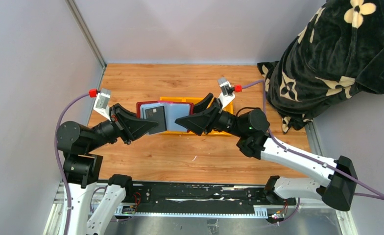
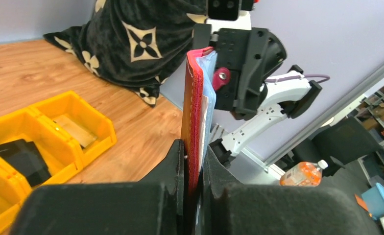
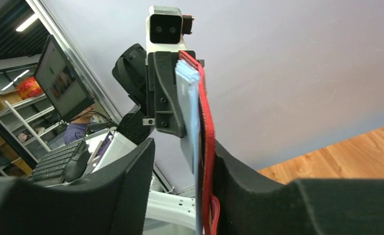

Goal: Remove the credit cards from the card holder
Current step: Remove the credit card from the card holder.

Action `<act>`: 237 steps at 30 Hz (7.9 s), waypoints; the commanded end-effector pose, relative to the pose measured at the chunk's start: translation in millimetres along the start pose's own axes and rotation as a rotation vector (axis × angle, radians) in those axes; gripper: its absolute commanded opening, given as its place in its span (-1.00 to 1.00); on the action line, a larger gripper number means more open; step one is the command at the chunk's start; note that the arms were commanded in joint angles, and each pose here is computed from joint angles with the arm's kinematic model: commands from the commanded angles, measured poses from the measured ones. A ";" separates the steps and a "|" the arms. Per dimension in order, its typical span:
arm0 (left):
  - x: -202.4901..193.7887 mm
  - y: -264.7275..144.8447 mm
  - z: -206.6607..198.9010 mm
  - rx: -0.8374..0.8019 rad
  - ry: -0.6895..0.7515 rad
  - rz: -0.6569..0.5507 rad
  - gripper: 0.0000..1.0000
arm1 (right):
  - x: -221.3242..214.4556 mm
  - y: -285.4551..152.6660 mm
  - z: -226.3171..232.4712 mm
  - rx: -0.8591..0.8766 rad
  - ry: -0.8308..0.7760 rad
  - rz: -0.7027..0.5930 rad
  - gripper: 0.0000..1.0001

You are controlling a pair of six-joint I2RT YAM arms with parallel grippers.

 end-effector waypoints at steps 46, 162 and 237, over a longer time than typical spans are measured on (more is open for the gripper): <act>-3.5 2.0 6.4 0.039 -0.087 0.137 -0.52 | -26.4 21.2 -19.3 -0.051 0.148 0.410 -0.20; 11.8 5.8 -15.2 -0.046 -0.171 0.056 -0.75 | 10.4 -20.6 6.3 0.146 0.240 0.054 -1.00; 16.6 4.9 -19.2 -0.034 -0.156 -0.005 -1.00 | 12.5 -7.3 14.8 0.182 0.244 0.011 -0.58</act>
Point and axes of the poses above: each gripper's point midway between its finger pads, its own y axis out along the fingers, its own z axis along the line the jaws close on, x = y × z, the point moved 7 cm from there along -y, back along the fingers, and after that the axes turned 7 degrees about -y, right-handed, at the moved point
